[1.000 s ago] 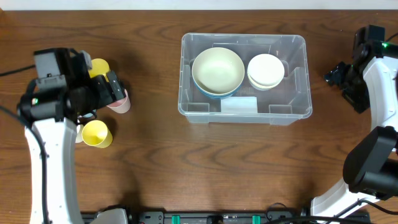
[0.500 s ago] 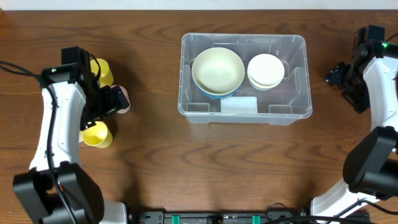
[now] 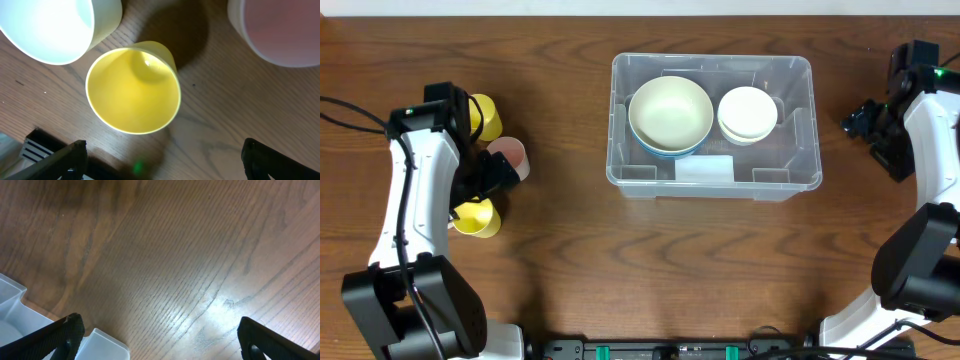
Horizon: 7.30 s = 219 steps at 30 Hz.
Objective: Pack container
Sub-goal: 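Move the left gripper to the yellow cup near the pink cup, then grasp the yellow cup rim with the left gripper and lift, then carry the yellow cup into the bin's front left and lower it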
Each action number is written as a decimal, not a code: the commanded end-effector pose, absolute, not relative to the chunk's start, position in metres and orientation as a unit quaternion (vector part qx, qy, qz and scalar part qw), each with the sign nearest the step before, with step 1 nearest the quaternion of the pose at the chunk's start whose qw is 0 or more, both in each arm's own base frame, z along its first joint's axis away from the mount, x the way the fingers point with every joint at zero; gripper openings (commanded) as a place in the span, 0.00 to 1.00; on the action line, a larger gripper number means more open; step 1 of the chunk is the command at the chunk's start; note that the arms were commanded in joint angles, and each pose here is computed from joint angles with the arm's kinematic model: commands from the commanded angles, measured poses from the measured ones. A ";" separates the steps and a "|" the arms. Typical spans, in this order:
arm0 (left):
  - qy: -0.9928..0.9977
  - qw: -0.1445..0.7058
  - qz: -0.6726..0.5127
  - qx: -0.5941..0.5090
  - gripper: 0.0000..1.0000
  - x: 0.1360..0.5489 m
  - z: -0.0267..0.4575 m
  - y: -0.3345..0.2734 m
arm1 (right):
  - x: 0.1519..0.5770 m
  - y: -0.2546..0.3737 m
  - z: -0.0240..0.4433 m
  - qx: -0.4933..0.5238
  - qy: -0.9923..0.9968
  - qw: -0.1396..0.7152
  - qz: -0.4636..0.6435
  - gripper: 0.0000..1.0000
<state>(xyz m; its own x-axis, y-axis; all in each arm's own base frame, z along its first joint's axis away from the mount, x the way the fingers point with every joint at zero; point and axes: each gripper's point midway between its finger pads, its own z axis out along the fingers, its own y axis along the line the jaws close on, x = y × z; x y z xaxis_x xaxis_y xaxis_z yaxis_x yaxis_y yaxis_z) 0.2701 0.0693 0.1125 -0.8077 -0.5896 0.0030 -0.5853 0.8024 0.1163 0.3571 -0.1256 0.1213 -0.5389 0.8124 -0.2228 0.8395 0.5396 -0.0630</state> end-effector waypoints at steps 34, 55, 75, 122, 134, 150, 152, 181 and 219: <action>-0.954 0.037 0.018 0.297 0.19 0.257 0.044 0.041 | 0.355 -0.129 0.125 0.483 0.867 0.089 -0.085 0.99; -0.953 -0.269 0.092 0.103 0.06 0.294 0.267 -0.052 | 0.355 -0.129 0.125 0.483 0.867 0.089 -0.085 0.99; -0.974 -0.077 -0.068 0.203 0.51 0.262 0.159 -0.002 | 0.355 -0.129 0.125 0.483 0.867 0.089 -0.085 0.99; -0.942 -0.314 0.119 0.031 0.06 0.340 0.282 -0.079 | 0.355 -0.129 0.125 0.483 0.867 0.089 -0.085 0.99; -0.907 -0.372 0.123 -0.157 0.06 0.349 0.298 -0.215 | 0.355 -0.129 0.125 0.483 0.867 0.089 -0.085 0.99; -0.956 -0.200 0.083 -0.196 0.06 0.351 0.173 -0.243 | 0.355 -0.129 0.125 0.483 0.867 0.089 -0.085 0.99; -0.960 -0.182 0.083 -0.198 0.06 0.348 0.163 -0.244 | 0.355 -0.129 0.125 0.483 0.867 0.089 -0.085 0.99; -0.970 -0.097 0.061 -0.213 0.05 0.333 0.118 -0.239 | 0.355 -0.129 0.125 0.483 0.867 0.089 -0.085 0.99; -0.970 -0.090 0.058 -0.220 0.06 0.328 0.117 -0.235 | 0.355 -0.129 0.125 0.483 0.867 0.089 -0.085 0.99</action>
